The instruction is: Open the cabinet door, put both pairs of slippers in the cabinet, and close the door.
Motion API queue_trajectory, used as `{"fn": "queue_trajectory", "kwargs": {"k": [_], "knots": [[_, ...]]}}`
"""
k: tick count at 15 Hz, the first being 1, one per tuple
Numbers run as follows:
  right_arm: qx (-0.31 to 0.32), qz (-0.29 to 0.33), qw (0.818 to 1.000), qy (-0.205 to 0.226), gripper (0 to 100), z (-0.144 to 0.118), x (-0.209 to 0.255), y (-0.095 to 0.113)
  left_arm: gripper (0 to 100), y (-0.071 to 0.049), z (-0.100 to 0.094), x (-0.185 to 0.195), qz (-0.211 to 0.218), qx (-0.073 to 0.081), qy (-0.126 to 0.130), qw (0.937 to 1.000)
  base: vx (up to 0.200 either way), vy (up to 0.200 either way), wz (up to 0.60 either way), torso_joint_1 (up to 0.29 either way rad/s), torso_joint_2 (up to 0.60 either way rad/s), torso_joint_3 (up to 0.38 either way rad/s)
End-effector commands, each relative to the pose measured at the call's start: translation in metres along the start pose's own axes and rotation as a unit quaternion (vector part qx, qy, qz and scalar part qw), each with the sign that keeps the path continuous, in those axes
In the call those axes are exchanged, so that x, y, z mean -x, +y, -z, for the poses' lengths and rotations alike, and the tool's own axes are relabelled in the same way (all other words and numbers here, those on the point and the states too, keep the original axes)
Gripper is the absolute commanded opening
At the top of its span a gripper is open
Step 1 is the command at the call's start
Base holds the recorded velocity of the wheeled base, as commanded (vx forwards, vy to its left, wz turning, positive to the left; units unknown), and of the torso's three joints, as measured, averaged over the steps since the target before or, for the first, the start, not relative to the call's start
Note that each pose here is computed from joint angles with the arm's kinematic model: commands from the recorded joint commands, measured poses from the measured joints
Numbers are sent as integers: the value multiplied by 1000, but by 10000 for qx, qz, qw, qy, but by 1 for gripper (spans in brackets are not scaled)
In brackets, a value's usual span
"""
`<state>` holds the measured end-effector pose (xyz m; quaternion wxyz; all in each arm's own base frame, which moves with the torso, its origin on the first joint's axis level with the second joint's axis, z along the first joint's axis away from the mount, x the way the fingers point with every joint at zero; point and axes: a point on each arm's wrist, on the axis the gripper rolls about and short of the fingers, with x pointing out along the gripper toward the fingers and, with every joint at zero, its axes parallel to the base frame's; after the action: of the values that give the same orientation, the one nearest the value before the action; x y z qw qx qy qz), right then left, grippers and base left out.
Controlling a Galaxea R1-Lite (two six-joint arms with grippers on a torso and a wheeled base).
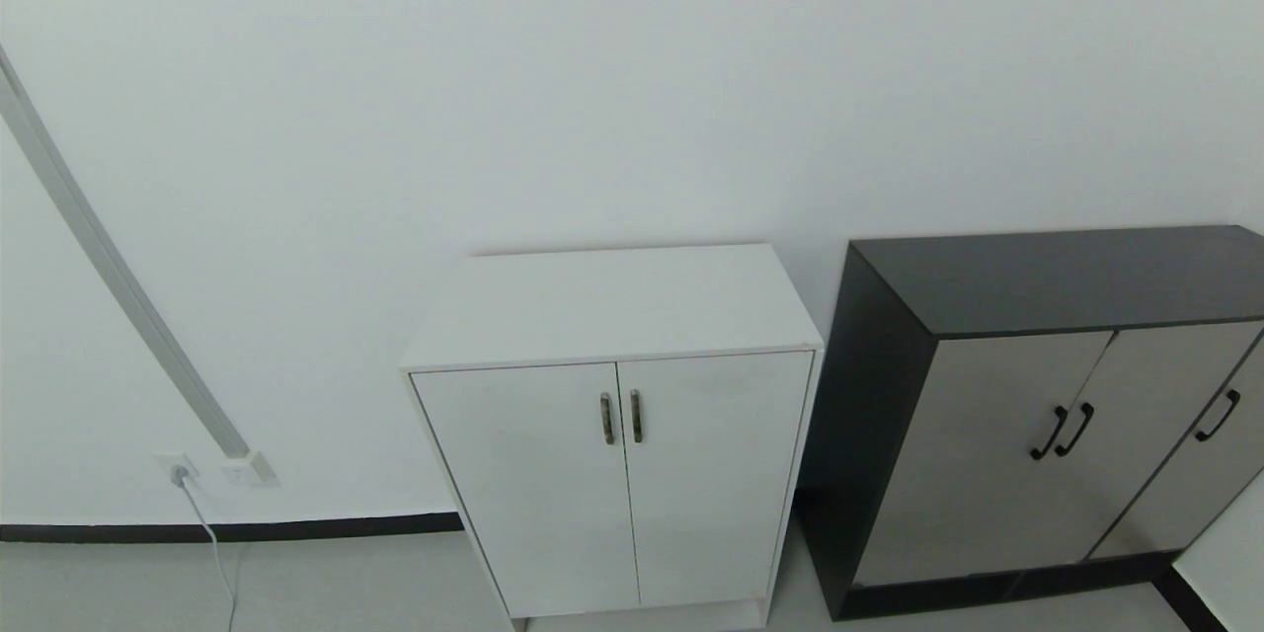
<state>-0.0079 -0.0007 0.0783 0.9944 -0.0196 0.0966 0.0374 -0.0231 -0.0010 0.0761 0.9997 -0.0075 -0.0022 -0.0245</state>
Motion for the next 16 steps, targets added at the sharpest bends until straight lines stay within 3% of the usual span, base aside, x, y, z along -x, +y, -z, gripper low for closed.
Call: {"fn": "queue_trajectory", "kwargs": {"k": [1, 8, 11, 13, 16], "knots": [[-74, 113, 9985, -534, 0, 3, 8, 0, 0, 0, 0, 0, 1, 2, 8, 10000, 0, 0, 0, 0, 0, 0], [-80, 474, 9953, -844, 0, 5, 12, 2, 0, 0, 0, 0, 1, 9, 8, 10000, 0, 0, 0, 0, 0, 0], [-458, 464, 9930, -984, 0, 5, 14, 2, 0, 0, 0, 0, 1, 2, 8, 10000, 0, 0, 0, 0, 0, 0], [-657, 781, 9894, -1029, 0, 5, 14, 0, 0, 0, 0, 0, 8, -37, 8, 10000, 0, 0, 0, 0, 0, 0], [-675, 803, 9891, -1038, 0, 5, 14, 0, 0, 0, 0, 0, 16, -37, 8, 10000, 0, 0, 0, 0, 0, 0]]}}
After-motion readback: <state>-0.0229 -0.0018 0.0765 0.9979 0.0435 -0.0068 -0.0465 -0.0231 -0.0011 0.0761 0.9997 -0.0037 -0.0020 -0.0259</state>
